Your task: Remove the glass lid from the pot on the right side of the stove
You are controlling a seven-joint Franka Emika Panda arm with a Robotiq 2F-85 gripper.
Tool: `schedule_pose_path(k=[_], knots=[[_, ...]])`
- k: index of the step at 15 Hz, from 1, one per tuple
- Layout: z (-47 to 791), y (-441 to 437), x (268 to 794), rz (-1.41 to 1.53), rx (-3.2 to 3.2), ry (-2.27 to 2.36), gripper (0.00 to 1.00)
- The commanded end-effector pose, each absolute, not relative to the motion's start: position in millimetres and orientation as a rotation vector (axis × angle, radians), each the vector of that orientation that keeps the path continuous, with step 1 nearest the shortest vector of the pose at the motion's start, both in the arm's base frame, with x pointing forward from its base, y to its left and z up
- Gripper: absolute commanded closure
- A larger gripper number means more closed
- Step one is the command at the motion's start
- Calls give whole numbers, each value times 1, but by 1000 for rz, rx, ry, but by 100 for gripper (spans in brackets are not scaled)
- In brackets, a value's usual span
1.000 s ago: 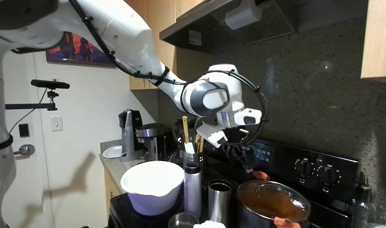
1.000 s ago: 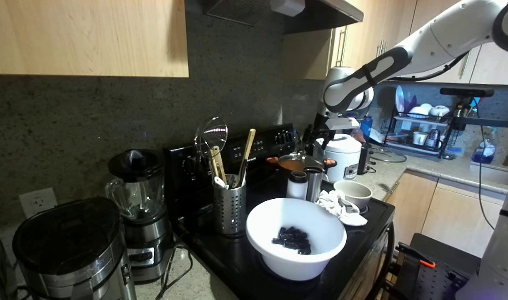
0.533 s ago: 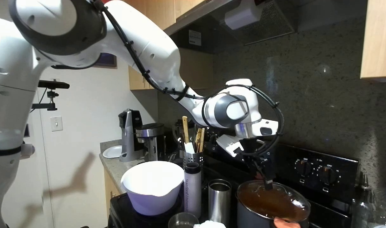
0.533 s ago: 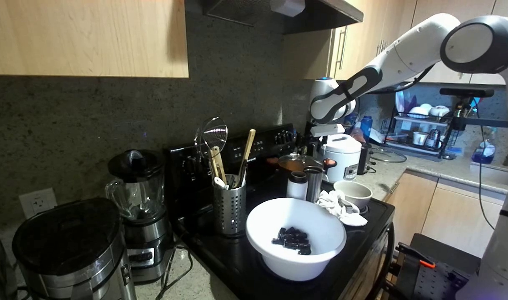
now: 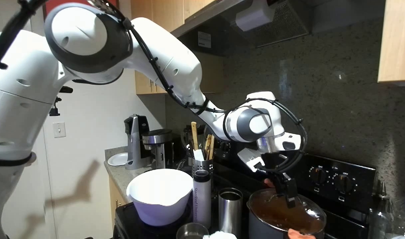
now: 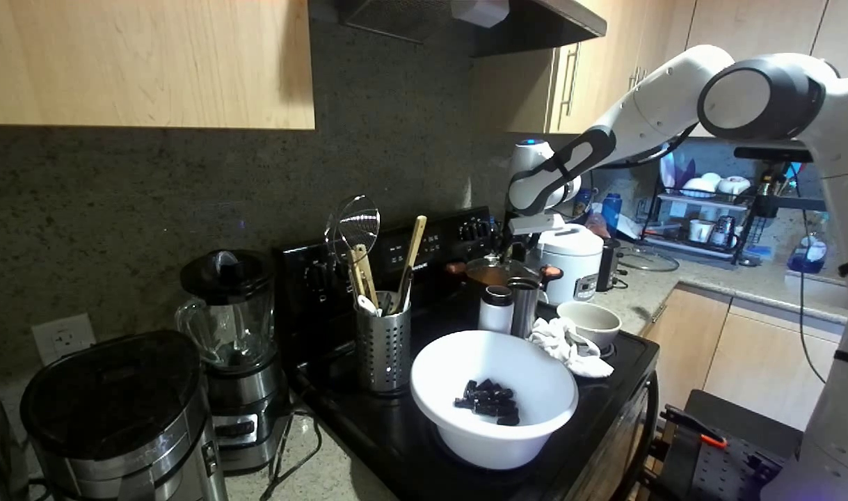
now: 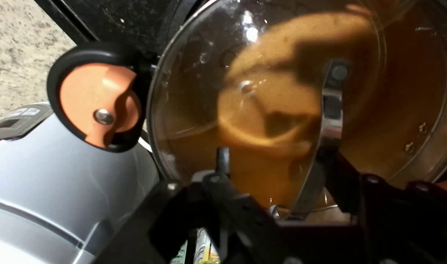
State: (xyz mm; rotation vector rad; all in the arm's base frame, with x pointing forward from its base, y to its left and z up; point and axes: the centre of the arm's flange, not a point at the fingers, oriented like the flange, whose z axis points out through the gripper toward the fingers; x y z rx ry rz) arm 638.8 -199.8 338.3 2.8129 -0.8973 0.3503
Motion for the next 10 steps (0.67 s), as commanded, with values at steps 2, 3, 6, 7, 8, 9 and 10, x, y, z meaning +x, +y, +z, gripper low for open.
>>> schedule_pose_path(k=[2,3,6,7,8,9,10], knots=[[341,-198,648,331,2783,-952,73],[342,-197,648,333,2784,-949,79],[345,-192,646,336,2790,-934,100],[344,-191,646,335,2790,-935,100],[345,-190,645,336,2787,-937,97],[347,-190,645,335,2786,-942,96],[349,-190,646,339,2784,-951,96]])
